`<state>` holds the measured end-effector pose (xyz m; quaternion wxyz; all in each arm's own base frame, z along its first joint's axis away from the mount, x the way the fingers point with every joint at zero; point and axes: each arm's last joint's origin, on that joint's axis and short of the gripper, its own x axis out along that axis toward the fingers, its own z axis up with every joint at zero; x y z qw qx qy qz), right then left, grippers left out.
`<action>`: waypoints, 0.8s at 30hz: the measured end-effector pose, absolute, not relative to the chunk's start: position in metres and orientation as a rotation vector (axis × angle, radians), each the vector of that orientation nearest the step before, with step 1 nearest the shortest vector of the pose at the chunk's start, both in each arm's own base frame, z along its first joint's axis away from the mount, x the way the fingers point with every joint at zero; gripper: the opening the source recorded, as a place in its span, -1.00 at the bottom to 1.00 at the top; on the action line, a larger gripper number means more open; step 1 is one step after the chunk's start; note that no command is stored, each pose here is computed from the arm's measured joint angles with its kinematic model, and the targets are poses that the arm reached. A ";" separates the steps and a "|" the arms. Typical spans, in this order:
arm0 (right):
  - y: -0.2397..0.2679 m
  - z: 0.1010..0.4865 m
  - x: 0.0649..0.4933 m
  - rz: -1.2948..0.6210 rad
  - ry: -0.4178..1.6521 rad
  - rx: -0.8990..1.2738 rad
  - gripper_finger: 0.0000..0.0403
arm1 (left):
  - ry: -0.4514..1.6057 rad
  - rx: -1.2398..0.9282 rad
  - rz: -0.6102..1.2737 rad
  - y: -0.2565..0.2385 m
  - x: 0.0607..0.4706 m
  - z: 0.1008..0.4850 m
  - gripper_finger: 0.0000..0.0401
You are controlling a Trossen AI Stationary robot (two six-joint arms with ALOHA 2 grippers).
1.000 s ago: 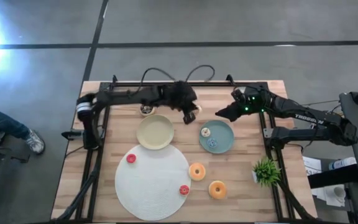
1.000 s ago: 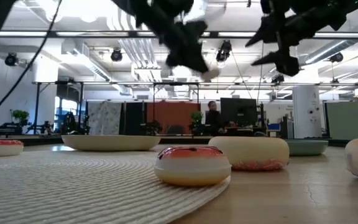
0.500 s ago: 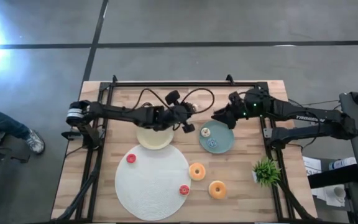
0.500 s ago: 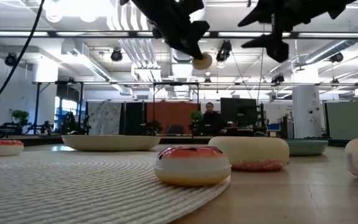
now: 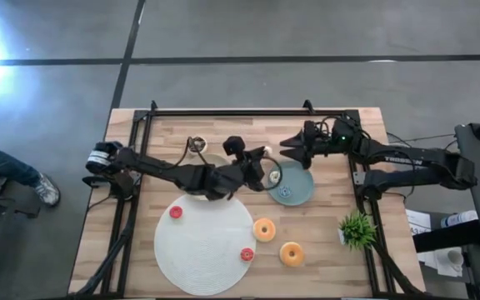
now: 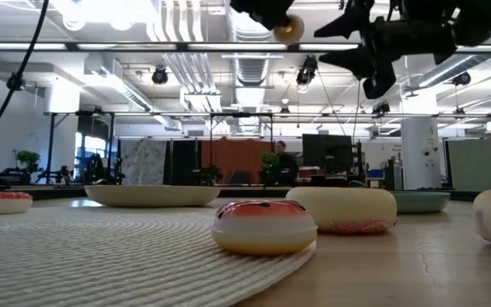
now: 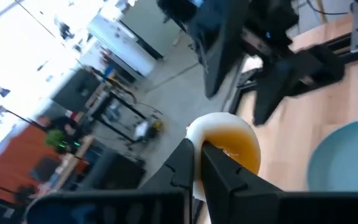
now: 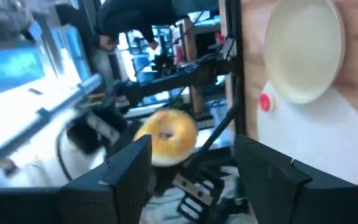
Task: Pick & Place donuts
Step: Put the yellow donut on the blue plate
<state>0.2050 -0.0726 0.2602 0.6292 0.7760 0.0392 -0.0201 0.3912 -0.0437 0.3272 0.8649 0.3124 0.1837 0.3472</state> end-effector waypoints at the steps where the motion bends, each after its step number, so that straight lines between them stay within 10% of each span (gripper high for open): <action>1: -0.073 0.258 0.206 -0.026 0.092 1.803 0.09 | 0.383 0.671 0.735 -0.045 0.391 0.329 -1.00; 24: -0.083 0.255 0.257 0.342 -0.062 1.916 0.02 | 0.347 0.859 0.777 -0.057 0.389 0.346 -1.00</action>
